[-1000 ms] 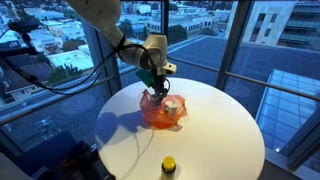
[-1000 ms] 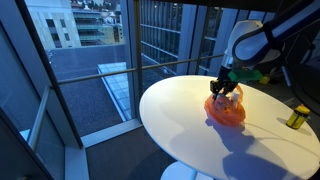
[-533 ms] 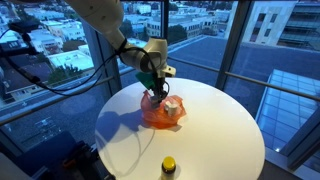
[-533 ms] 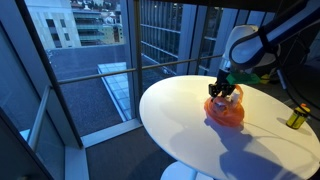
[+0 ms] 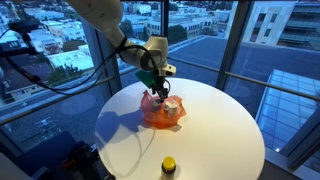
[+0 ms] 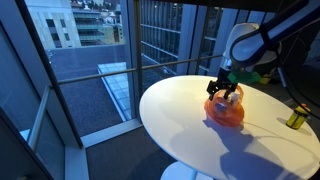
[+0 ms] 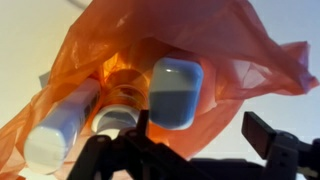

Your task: Put the blue box in the plastic bag

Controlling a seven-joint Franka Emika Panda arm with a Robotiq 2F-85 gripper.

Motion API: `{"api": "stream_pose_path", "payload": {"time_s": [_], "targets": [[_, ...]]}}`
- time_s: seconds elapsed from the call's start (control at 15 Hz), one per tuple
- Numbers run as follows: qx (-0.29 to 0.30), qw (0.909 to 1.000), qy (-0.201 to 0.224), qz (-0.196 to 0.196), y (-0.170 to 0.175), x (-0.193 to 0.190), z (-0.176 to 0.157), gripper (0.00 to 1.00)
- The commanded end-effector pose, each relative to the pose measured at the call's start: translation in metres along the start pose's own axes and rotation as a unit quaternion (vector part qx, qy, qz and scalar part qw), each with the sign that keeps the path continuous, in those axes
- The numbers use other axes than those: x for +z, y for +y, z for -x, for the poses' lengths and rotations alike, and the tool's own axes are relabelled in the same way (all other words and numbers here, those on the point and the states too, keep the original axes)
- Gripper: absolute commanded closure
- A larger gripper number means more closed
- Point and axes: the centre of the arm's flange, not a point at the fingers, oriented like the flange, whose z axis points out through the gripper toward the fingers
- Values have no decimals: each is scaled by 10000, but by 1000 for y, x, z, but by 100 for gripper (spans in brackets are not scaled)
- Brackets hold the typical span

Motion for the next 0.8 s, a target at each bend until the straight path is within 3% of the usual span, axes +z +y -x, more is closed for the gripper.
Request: {"api": "stream_pose_path", "payload": {"time_s": [0.0,0.73], "targets": [[-225,9996,-186,-10,2,-37,6,0],[-345,9952,-911,129,18,-91,23,0]]}}
